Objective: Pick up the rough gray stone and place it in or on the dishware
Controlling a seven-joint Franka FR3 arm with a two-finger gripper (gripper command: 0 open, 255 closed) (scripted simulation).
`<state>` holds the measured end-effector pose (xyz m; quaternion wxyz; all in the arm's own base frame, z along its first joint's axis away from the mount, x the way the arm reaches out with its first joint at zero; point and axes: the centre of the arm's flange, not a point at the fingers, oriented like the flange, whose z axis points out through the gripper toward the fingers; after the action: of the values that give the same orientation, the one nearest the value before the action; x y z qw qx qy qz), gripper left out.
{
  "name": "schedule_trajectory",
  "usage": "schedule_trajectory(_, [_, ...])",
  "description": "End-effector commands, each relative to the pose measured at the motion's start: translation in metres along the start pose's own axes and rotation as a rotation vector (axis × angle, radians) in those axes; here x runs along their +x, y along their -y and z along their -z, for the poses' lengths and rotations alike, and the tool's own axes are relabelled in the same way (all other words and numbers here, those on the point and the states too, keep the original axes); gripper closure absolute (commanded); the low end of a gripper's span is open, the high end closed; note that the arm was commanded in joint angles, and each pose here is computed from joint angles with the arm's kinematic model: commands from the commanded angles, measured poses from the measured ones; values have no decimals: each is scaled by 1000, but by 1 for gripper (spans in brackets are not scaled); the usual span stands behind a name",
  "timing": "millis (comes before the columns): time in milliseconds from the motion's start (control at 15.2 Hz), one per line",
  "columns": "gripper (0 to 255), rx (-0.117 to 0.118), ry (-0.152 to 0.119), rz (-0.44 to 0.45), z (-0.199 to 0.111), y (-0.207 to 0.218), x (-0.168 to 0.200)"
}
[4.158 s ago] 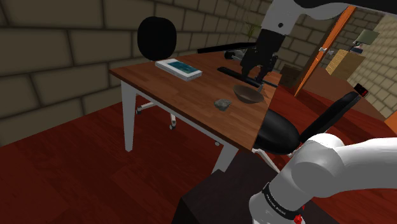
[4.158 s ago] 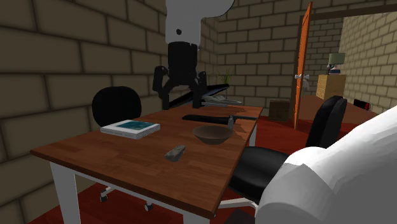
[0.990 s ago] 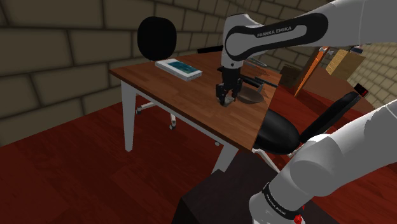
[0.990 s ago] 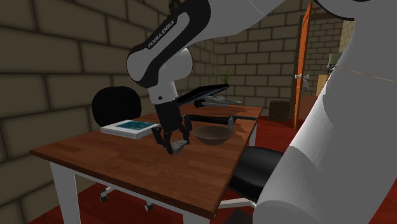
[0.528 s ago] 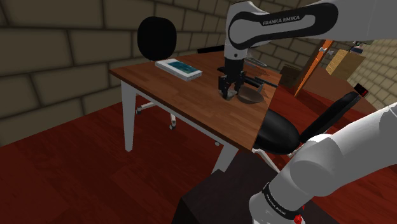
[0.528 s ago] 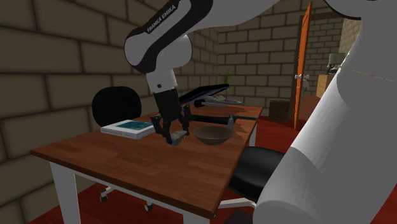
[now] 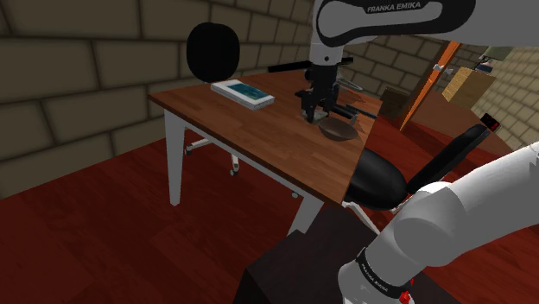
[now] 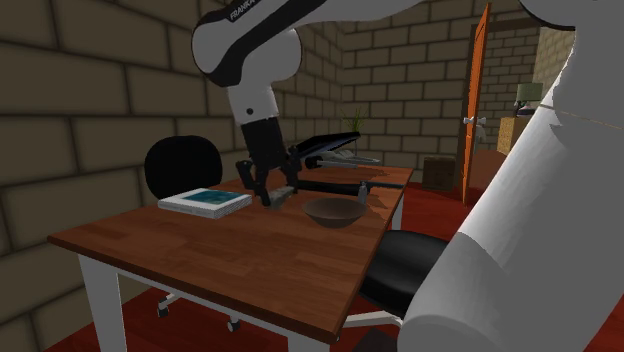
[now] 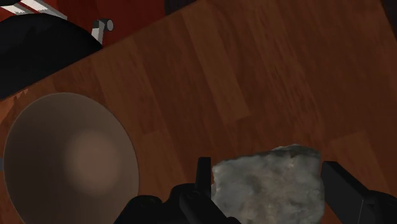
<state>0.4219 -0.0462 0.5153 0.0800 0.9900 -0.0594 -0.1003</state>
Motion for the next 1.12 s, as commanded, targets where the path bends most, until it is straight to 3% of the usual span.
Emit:
schedule_trajectory(0, [255, 0, 0, 0, 9, -1, -1])
schedule_trajectory(1056, [255, 0, 0, 0, -24, -209, 20])
